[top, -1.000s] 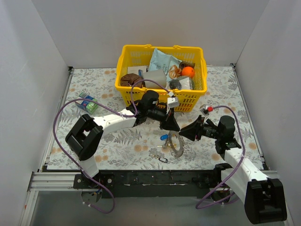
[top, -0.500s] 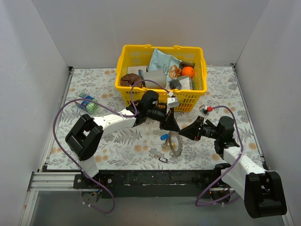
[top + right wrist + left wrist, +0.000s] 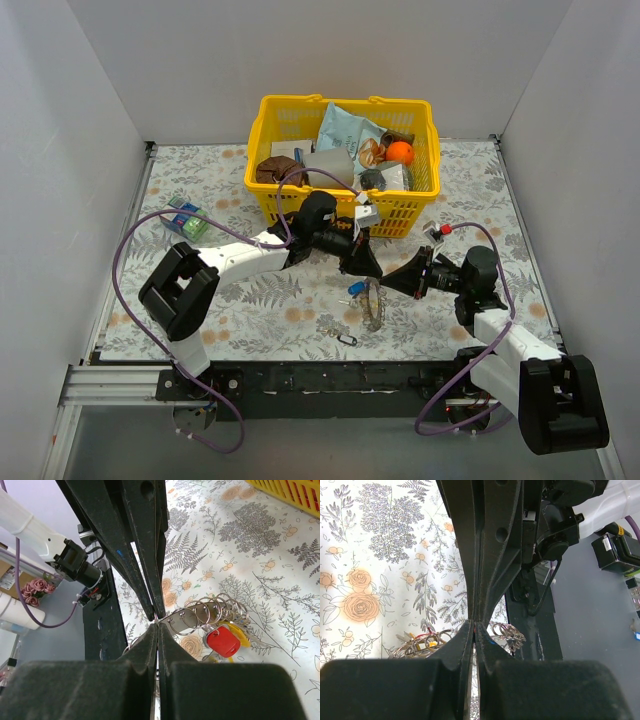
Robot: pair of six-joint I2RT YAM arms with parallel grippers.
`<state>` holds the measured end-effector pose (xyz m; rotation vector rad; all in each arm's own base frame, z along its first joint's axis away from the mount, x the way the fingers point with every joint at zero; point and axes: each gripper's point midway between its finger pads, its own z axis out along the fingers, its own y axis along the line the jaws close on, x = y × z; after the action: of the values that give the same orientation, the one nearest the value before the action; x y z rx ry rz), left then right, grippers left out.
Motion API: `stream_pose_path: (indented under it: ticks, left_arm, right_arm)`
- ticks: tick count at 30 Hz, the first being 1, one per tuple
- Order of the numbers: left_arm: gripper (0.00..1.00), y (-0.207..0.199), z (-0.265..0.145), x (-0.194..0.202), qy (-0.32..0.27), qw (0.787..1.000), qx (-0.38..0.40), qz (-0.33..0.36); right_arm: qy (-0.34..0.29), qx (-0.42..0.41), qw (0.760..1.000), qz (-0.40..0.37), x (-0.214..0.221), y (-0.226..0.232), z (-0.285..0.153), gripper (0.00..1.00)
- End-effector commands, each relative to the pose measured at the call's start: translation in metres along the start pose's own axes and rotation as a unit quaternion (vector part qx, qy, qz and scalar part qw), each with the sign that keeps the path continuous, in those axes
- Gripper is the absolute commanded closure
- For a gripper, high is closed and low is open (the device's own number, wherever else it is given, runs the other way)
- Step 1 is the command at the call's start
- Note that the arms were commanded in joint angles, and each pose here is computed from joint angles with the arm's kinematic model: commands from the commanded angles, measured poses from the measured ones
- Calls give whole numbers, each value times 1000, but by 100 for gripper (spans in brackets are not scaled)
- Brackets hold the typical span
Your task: Put the keys on the keyring
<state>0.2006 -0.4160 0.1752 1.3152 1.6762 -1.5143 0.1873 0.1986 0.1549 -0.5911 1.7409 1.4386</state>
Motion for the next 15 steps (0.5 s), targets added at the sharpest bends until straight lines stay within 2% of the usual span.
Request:
stream_pose_path:
  ticks: [1,3,5,7,8,13,15]
  left_arm:
    - [100,-23,-7,-21,-20,999,20,32]
    - [100,-22,-7,-20,-20,999,16,31]
    - [89,-21,-8,-19,-19,999,10,28]
    - [82,-18,-9,-22,-24,999,-3,30]
    - [75,-18,-10,-25,-28,999,-8,33]
    - [57,-8,-21,-35,-49,998,-45,9]
    - [52,-4,-34,-47,-79,995,-53,14]
  right_arm:
    - [-16,-14,999,-33,-12,8,2,99]
    - [-17,-14,999,-35,-13,8,1,99]
    - [-17,-14,999,-36,-13,10,1,99]
    - [-18,-15,999,-39,-13,11,1,99]
    - [-16,-14,999,-39,-12,11,0,99]
    - [-11,-9,999,-42,-7,9,-1,99]
    - [-9,-8,999,-43,-5,7,-1,99]
